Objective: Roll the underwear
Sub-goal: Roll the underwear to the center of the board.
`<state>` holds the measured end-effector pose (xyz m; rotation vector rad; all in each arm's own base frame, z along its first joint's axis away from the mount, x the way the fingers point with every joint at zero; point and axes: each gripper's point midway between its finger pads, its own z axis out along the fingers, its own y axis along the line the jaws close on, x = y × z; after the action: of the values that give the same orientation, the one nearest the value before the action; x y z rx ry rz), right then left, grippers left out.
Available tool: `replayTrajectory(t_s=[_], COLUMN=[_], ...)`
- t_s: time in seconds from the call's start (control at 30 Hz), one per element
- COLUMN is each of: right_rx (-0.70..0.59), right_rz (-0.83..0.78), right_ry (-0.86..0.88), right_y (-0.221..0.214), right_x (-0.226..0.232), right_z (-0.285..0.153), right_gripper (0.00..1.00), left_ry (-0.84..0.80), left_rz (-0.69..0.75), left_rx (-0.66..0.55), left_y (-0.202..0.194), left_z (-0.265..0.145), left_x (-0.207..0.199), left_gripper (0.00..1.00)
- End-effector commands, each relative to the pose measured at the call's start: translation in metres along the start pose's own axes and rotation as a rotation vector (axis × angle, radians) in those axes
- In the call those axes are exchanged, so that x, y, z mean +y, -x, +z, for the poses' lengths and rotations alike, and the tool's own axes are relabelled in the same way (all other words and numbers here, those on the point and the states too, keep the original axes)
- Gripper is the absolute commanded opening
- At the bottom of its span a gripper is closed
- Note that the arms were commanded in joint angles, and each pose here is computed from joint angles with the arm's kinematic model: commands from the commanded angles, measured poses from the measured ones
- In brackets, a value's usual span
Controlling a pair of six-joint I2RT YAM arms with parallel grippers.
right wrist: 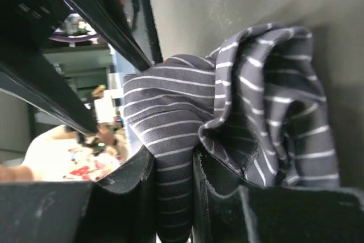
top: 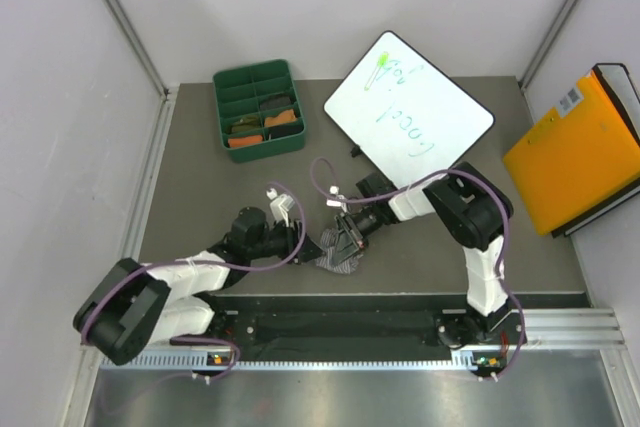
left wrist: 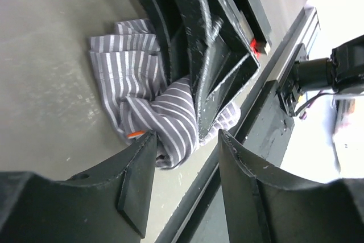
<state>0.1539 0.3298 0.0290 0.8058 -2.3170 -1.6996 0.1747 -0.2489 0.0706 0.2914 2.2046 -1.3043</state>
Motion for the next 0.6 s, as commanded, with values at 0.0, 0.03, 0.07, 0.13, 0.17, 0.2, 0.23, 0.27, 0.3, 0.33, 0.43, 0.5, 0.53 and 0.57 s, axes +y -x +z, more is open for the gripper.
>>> replayTrajectory(t_s=[0.0, 0.03, 0.07, 0.13, 0.17, 0.2, 0.23, 0.27, 0.3, 0.33, 0.43, 0.5, 0.53, 0.57], right_rx=[0.01, 0.01, 0.01, 0.003, -0.001, -0.007, -0.008, -0.012, -0.024, -0.031, -0.082, -0.109, -0.133, -0.152], right_rz=[0.033, 0.035, 0.044, 0.043, 0.037, 0.011, 0.0, -0.003, -0.018, -0.028, -0.051, -0.081, -0.082, -0.097], right_ry=[0.061, 0.067, 0.077, 0.079, 0.077, 0.074, 0.073, 0.056, 0.042, 0.033, -0.042, -0.08, -0.124, -0.147], right_y=[0.003, 0.004, 0.004, 0.007, 0.008, 0.011, 0.012, 0.012, 0.014, 0.015, 0.021, 0.023, 0.026, 0.026], right_x=[0.0, -0.002, -0.001, 0.001, 0.002, 0.004, 0.01, 0.011, 0.011, 0.015, 0.019, 0.028, 0.024, 0.03], right_z=[-0.003, -0.003, -0.004, -0.005, -0.006, -0.007, -0.01, -0.012, -0.015, -0.018, -0.031, -0.039, -0.044, -0.05], right_gripper=[0.0, 0.0, 0.0, 0.0, 0.04, 0.08, 0.12, 0.25, 0.32, 0.37, 0.62, 0.69, 0.69, 0.71], left_ry=[-0.068, -0.061, -0.066, -0.049, -0.031, -0.003, 0.052, 0.107, 0.147, 0.181, 0.255, 0.27, 0.28, 0.293], left_rz=[0.065, 0.065, 0.067, 0.055, 0.048, 0.025, -0.011, -0.026, -0.046, -0.059, -0.12, -0.168, -0.185, -0.203], left_rx=[-0.063, -0.06, -0.049, -0.025, -0.026, -0.014, 0.023, 0.007, 0.029, 0.039, 0.085, 0.108, 0.111, 0.127], left_y=[0.011, 0.01, 0.007, 0.001, 0.001, -0.002, -0.01, -0.003, -0.007, -0.007, -0.009, -0.012, -0.012, -0.013], left_z=[0.013, 0.016, 0.019, 0.026, 0.028, 0.031, 0.031, 0.035, 0.037, 0.037, 0.038, 0.039, 0.038, 0.038], left_x=[-0.013, -0.012, -0.014, -0.007, -0.003, 0.004, 0.015, 0.023, 0.031, 0.037, 0.049, 0.052, 0.055, 0.057], left_gripper=[0.51, 0.51, 0.5, 0.42, 0.2, 0.08, 0.0, 0.0, 0.0, 0.0, 0.0, 0.0, 0.0, 0.0])
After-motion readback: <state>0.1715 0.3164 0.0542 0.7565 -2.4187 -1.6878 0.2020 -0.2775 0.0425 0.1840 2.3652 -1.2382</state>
